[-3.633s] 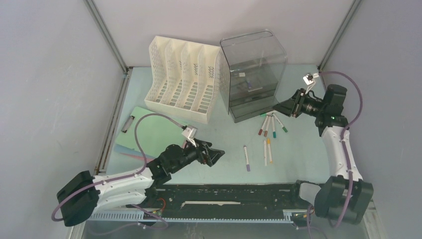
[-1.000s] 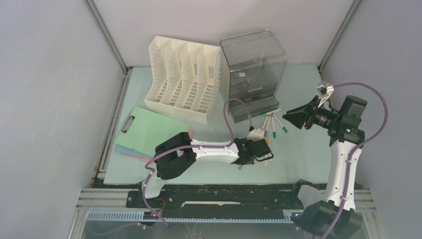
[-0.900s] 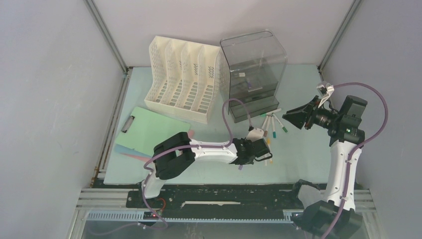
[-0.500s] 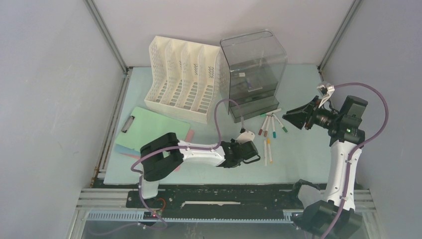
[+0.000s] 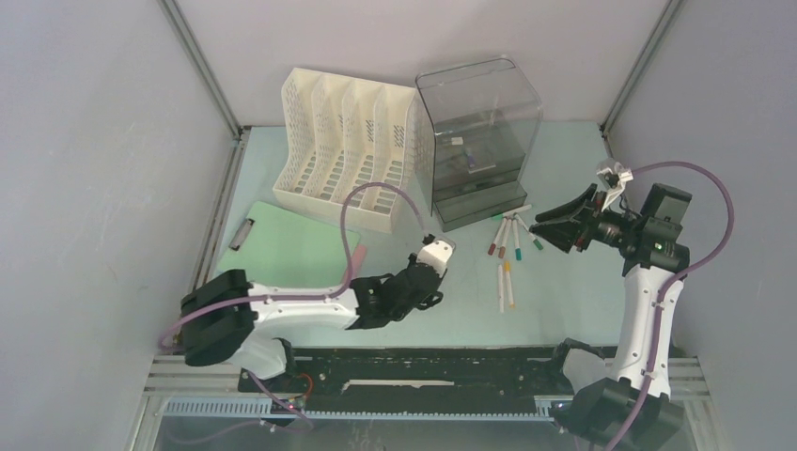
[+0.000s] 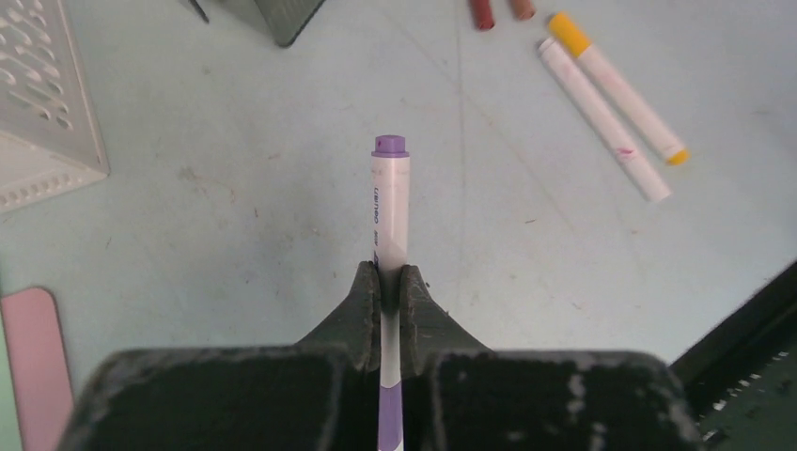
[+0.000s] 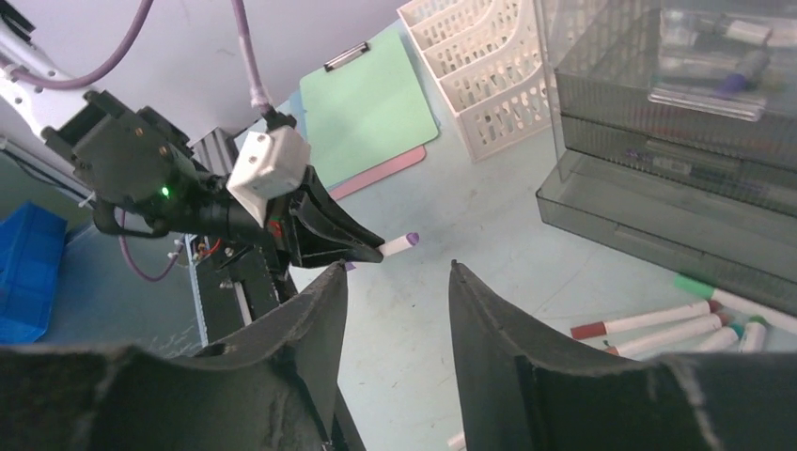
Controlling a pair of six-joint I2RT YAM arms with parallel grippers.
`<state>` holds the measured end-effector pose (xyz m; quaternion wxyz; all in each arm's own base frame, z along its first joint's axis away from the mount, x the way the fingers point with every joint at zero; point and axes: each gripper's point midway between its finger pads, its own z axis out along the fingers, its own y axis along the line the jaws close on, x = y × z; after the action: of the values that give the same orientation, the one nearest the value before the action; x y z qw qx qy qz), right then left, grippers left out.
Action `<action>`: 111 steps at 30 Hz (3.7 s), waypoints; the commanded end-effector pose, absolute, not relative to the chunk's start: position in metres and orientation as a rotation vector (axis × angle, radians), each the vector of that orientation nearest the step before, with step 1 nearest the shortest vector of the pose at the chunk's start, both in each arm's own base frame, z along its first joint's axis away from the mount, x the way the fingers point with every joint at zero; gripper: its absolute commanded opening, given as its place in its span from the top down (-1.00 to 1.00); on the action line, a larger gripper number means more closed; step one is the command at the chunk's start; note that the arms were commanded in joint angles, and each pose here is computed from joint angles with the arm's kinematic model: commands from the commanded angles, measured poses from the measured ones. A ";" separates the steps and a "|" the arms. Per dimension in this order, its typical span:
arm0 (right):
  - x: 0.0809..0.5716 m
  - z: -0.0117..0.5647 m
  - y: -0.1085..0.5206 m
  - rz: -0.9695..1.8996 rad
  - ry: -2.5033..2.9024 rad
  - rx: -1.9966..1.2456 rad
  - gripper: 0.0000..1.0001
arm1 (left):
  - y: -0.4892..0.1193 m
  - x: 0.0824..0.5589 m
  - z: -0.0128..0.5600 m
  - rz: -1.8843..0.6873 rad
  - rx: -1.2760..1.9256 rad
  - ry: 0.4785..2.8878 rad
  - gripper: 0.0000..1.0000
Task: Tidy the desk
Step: Pick up the stationery from the center of the board, then place the stationery in the drawer.
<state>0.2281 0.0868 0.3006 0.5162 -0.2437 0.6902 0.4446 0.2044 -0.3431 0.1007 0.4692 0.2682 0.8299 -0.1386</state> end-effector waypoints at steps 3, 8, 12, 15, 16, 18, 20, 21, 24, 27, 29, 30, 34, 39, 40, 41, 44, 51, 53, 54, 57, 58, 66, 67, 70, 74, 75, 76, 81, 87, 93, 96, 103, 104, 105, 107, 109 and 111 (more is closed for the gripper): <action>0.203 0.316 0.107 1.088 1.498 -0.776 -0.17 | -0.360 0.199 0.167 -0.645 0.561 1.797 1.00; 0.182 0.313 0.126 1.107 1.370 -0.893 -0.54 | -0.354 0.189 0.198 -0.807 0.488 1.667 1.00; 0.175 0.309 0.136 1.126 1.314 -0.950 -0.64 | -0.348 0.180 0.217 -0.910 0.447 1.572 1.00; 0.178 0.303 0.141 1.193 1.352 -0.948 -0.63 | -0.347 0.175 0.228 -0.974 0.432 1.515 1.00; 0.180 0.301 0.142 1.215 1.370 -0.949 -0.62 | -0.347 0.173 0.231 -0.993 0.432 1.499 1.00; 0.184 0.294 0.146 1.249 1.421 -0.955 -0.59 | -0.349 0.171 0.236 -1.017 0.429 1.478 1.00; 0.191 0.285 0.151 1.278 1.509 -0.949 -0.57 | -0.350 0.170 0.239 -1.034 0.427 1.464 1.00; 0.196 0.281 0.153 1.280 1.559 -0.941 -0.57 | -0.351 0.170 0.240 -1.040 0.424 1.458 1.00; 0.209 0.270 0.162 1.268 1.655 -0.885 -0.59 | -0.354 0.170 0.244 -1.052 0.419 1.444 1.00; 0.204 0.269 0.173 1.303 1.625 -0.910 -0.60 | -0.357 0.170 0.245 -1.062 0.412 1.439 1.00; 0.197 0.268 0.181 1.339 1.613 -0.938 -0.61 | -0.360 0.171 0.247 -1.075 0.405 1.432 1.00; 0.195 0.267 0.184 1.351 1.614 -0.947 -0.60 | -0.361 0.171 0.248 -1.081 0.402 1.430 1.00; 0.192 0.260 0.196 1.402 1.644 -0.964 -0.60 | -0.369 0.171 0.250 -1.106 0.398 1.424 1.00; 0.190 0.255 0.204 1.427 1.666 -0.979 -0.60 | -0.380 0.170 0.253 -1.145 0.394 1.413 1.00; 0.189 0.254 0.205 1.428 1.666 -0.985 -0.60 | -0.382 0.170 0.255 -1.153 0.393 1.408 1.00; 0.189 0.254 0.206 1.429 1.668 -0.987 -0.60 | -0.384 0.170 0.256 -1.161 0.391 1.406 1.00; 0.190 0.251 0.209 1.425 1.685 -0.985 -0.58 | -0.388 0.169 0.256 -1.174 0.392 1.403 1.00; 0.190 0.245 0.214 1.429 1.713 -0.986 -0.46 | -0.394 0.170 0.256 -1.189 0.393 1.402 1.00; 0.190 0.245 0.215 1.428 1.715 -0.989 -0.42 | -0.395 0.169 0.255 -1.193 0.393 1.404 1.00; 0.190 0.245 0.216 1.425 1.715 -0.990 -0.40 | -0.395 0.169 0.255 -1.193 0.393 1.406 1.00; 0.191 0.244 0.216 1.415 1.726 -0.983 -0.32 | -0.395 0.169 0.254 -1.195 0.393 1.408 1.00; 0.191 0.243 0.216 1.414 1.727 -0.982 -0.28 | -0.395 0.169 0.254 -1.194 0.393 1.409 1.00; 0.192 0.242 0.218 1.412 1.729 -0.987 0.48 | -0.396 0.169 0.253 -1.197 0.396 1.410 1.00; 0.192 0.242 0.219 1.412 1.726 -0.991 0.65 | -0.396 0.169 0.253 -1.198 0.396 1.410 1.00; 0.191 0.243 0.218 1.405 1.717 -0.999 1.00 | -0.394 0.169 0.253 -1.193 0.392 1.412 0.90; 0.191 0.243 0.217 1.371 1.702 -1.015 1.00 | -0.387 0.172 0.251 -1.183 0.377 1.418 0.27; 0.191 0.243 0.216 1.364 1.696 -1.022 1.00 | -0.385 0.172 0.251 -1.181 0.377 1.419 0.13; 0.191 0.242 0.215 1.352 1.687 -1.033 1.00 | -0.381 0.173 0.249 -1.176 0.377 1.424 -0.04; 0.194 0.241 0.209 1.290 1.668 -1.075 1.00 | -0.365 0.170 0.240 -1.171 0.407 1.428 -0.73; 0.199 0.240 0.195 1.158 1.657 -1.133 1.00 | -0.354 0.167 0.218 -1.160 0.477 1.483 -1.00; 0.215 0.239 0.179 0.926 1.662 -1.160 1.00 | -0.338 0.171 0.190 -1.103 0.464 1.589 -1.00; 0.228 0.239 0.173 0.763 1.641 -1.193 0.97 | -0.329 0.171 0.185 -1.090 0.451 1.598 -1.00; 0.269 0.242 0.163 0.325 1.590 -1.325 1.00 | -0.307 0.171 0.176 -1.051 0.410 1.596 -1.00; 0.275 0.245 0.163 0.278 1.579 -1.334 1.00 | -0.305 0.170 0.175 -1.048 0.406 1.595 -1.00; 0.281 0.248 0.163 0.233 1.565 -1.339 1.00 | -0.302 0.170 0.174 -1.045 0.405 1.594 -1.00; 0.296 0.256 0.164 0.148 1.534 -1.341 1.00 | -0.299 0.169 0.173 -1.044 0.400 1.591 -1.00; 0.311 0.266 0.165 0.064 1.496 -1.333 1.00 | -0.296 0.168 0.171 -1.044 0.396 1.591 -1.00; 0.323 0.272 0.168 0.015 1.470 -1.333 1.00 | -0.293 0.166 0.170 -1.046 0.392 1.591 -1.00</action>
<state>0.2812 0.1730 0.2332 0.4912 -0.5629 0.6553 0.1117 0.1636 -0.3001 0.1624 0.5494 0.1827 0.6851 -0.4420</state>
